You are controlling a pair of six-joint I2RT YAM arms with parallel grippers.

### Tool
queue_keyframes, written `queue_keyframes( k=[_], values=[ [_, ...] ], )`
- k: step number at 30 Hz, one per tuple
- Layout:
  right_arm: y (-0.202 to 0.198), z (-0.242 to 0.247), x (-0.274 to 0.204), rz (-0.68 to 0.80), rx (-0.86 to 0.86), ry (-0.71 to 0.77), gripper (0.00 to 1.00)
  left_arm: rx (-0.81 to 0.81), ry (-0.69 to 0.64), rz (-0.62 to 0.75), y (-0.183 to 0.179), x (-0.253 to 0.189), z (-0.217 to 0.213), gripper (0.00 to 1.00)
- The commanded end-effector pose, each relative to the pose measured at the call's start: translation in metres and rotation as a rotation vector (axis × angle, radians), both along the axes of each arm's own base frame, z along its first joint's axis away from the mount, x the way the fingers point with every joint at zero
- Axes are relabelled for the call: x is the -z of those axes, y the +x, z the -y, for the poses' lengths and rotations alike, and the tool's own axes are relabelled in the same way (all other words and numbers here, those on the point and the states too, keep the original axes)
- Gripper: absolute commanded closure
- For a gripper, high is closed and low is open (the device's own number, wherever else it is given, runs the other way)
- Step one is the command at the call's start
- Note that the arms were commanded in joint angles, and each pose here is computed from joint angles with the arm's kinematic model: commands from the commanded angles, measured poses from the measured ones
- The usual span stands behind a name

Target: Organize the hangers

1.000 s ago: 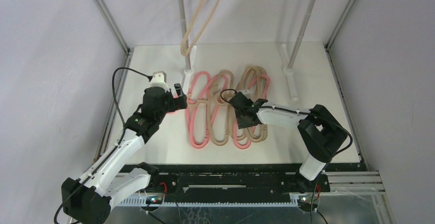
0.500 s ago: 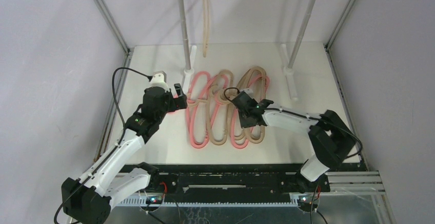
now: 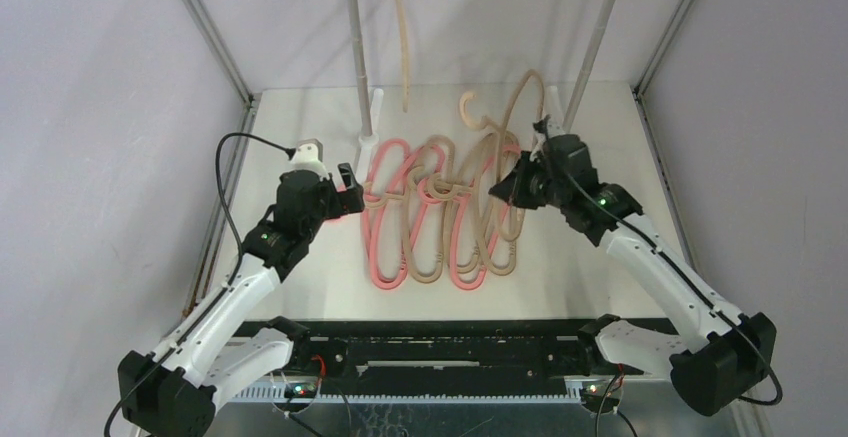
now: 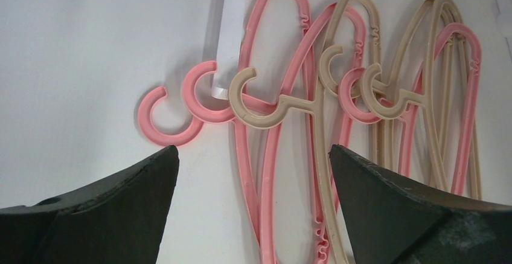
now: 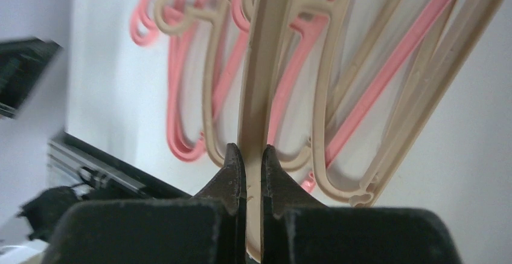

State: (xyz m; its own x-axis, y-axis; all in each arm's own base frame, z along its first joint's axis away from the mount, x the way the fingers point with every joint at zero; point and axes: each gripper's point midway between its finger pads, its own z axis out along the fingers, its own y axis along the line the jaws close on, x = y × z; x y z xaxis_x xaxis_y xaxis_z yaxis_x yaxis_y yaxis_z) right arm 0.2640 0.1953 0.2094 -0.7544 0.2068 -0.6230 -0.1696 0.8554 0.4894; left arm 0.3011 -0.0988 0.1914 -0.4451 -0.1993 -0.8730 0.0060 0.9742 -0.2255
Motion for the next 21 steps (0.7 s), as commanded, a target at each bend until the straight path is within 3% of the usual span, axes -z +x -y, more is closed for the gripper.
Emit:
queue_keyframes(
  k=[1,5,11,15,21],
  values=[
    [0.014,-0.022,-0.089,0.173,-0.123,0.279,1.00,-0.005,-0.031,0.052,-0.001,-0.017,0.000,0.00],
    [0.018,-0.044,-0.145,0.237,-0.247,0.465,1.00,-0.005,-0.033,0.059,-0.003,-0.020,0.000,0.00],
    [0.034,-0.065,-0.237,0.387,-0.347,0.615,1.00,-0.003,-0.042,0.063,-0.005,-0.021,0.000,0.01],
    [0.052,-0.081,-0.267,0.420,-0.376,0.674,1.00,-0.003,-0.050,0.068,-0.007,-0.022,0.000,0.01],
    [0.095,-0.103,-0.267,0.370,-0.332,0.733,1.00,-0.011,-0.051,0.081,-0.011,-0.023,-0.004,0.00]
  ],
)
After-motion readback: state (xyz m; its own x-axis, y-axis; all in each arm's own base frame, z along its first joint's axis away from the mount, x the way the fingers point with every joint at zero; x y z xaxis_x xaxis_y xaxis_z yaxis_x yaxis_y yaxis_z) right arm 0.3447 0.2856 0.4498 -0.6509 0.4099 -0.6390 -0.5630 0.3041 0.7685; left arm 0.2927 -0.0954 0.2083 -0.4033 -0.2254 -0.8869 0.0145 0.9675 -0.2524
